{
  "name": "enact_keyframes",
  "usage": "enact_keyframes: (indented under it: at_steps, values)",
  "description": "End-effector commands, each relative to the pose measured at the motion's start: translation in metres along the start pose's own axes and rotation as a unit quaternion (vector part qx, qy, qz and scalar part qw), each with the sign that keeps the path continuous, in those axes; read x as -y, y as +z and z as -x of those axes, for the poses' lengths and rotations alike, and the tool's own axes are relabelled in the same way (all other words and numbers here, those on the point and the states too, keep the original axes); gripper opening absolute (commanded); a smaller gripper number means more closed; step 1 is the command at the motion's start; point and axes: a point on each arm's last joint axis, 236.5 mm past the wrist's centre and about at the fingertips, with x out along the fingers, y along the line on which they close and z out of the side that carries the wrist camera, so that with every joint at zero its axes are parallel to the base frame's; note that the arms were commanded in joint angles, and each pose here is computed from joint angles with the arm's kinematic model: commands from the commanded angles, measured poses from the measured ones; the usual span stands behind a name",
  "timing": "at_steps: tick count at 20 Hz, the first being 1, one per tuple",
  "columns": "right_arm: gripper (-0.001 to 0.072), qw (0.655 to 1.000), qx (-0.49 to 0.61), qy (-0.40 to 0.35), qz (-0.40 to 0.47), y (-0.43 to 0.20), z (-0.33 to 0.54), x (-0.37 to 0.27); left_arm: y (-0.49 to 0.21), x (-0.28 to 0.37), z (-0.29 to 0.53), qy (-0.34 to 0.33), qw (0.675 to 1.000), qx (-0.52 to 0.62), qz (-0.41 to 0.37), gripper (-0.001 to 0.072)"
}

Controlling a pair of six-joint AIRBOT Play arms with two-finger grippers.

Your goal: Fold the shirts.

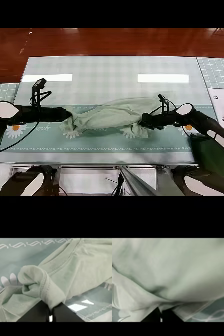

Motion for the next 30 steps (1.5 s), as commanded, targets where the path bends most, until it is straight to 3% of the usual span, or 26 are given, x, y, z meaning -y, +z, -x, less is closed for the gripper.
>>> enact_keyframes:
  at_steps: [1,6,9,11,14,17,19,21,22,26,28,30]
  values:
    - [0.002,0.999,0.029,0.024,0.02,0.017,0.025,-0.024,0.002,-0.001,0.001,0.001,1.0,0.003,-0.006,0.0029]
    - [0.0019,0.98,0.156,0.079,0.094,0.056,0.148,-0.083,0.049,0.021,0.034,-0.001,0.997,0.065,-0.049,0.0029]
    - [0.0018,0.942,0.277,0.092,0.168,0.065,0.247,-0.131,0.116,0.068,0.11,-0.002,0.977,0.179,-0.117,0.0029]
    - [0.0018,0.906,0.353,0.092,0.214,0.059,0.312,-0.163,0.158,0.109,0.191,0.015,0.942,0.281,-0.181,0.0029]
    - [0.0018,0.849,0.454,0.091,0.256,0.038,0.399,-0.205,0.187,0.16,0.328,0.088,0.862,0.423,-0.267,0.0029]
    - [0.0018,0.807,0.514,0.097,0.274,0.011,0.456,-0.237,0.174,0.206,0.427,0.113,0.791,0.516,-0.307,0.0029]
    - [0.0018,0.796,0.521,0.101,0.292,-0.009,0.471,-0.253,0.155,0.227,0.46,0.102,0.772,0.547,-0.307,0.0029]
    - [0.0018,0.809,0.494,0.1,0.302,-0.027,0.465,-0.258,0.135,0.23,0.459,0.096,0.785,0.53,-0.306,0.0029]
    - [0.0018,0.823,0.471,0.095,0.302,-0.035,0.456,-0.255,0.124,0.224,0.447,0.094,0.807,0.502,-0.298,0.0029]
    - [0.0018,0.905,0.333,-0.002,0.266,-0.06,0.4,-0.192,0.065,0.173,0.355,0.083,0.938,0.28,-0.186,0.0028]
    - [0.0018,0.943,0.232,-0.078,0.225,-0.072,0.375,-0.139,0.034,0.144,0.313,0.091,0.97,0.168,-0.149,0.0028]
    - [0.0017,0.951,0.205,-0.098,0.212,-0.06,0.362,-0.119,0.018,0.118,0.272,0.091,0.985,0.086,-0.117,0.0029]
